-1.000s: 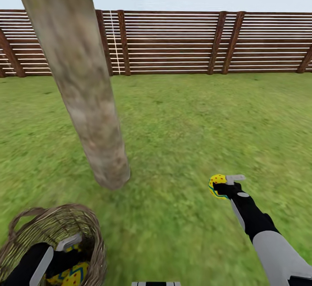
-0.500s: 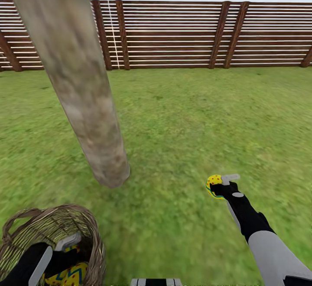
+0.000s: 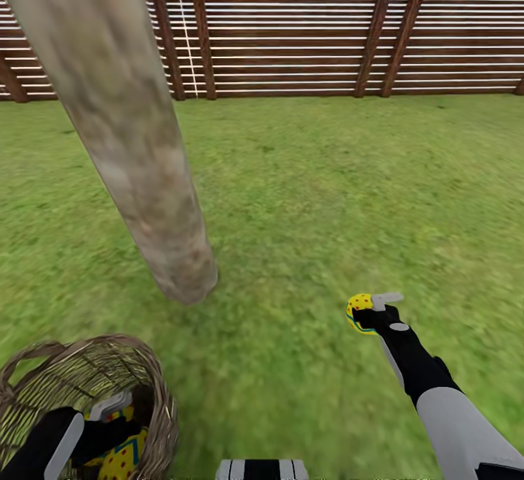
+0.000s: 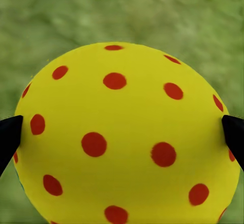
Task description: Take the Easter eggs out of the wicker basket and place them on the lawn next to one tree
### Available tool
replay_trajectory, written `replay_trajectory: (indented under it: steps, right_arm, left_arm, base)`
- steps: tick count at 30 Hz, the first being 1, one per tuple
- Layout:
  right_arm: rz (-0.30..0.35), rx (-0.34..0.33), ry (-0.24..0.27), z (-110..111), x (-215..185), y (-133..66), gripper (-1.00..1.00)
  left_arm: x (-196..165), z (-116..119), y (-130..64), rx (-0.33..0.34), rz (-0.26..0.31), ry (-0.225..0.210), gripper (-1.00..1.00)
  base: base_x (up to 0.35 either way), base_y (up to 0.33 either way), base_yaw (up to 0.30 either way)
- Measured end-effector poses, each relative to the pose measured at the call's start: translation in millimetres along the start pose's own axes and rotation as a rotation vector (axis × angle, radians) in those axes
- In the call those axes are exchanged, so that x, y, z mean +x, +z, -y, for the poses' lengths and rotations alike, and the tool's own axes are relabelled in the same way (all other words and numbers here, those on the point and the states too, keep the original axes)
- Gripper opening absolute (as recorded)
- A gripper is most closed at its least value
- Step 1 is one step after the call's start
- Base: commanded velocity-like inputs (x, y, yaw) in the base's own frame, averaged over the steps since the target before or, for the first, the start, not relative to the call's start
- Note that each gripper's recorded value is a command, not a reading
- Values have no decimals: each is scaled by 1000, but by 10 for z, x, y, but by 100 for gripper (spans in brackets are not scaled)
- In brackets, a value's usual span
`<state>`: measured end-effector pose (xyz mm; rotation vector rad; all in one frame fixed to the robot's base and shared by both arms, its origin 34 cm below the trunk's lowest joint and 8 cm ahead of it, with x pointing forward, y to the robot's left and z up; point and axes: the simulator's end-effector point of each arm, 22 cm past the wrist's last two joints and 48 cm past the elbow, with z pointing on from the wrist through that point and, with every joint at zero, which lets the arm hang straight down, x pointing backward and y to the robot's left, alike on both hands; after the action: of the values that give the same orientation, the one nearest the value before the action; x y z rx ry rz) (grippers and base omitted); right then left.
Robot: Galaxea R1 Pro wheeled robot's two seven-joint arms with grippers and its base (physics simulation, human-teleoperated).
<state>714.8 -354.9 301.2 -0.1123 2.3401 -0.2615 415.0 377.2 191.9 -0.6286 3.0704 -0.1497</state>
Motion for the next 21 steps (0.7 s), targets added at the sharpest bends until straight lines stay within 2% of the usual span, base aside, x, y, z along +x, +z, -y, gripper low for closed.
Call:
replay_trajectory:
  steps: [21]
  right_arm:
    - [-81,-16,-11,-139,515,246,-100]
  left_arm:
    - [251,-93,291,-26,-79,-10,100]
  base:
    - [0,0,0]
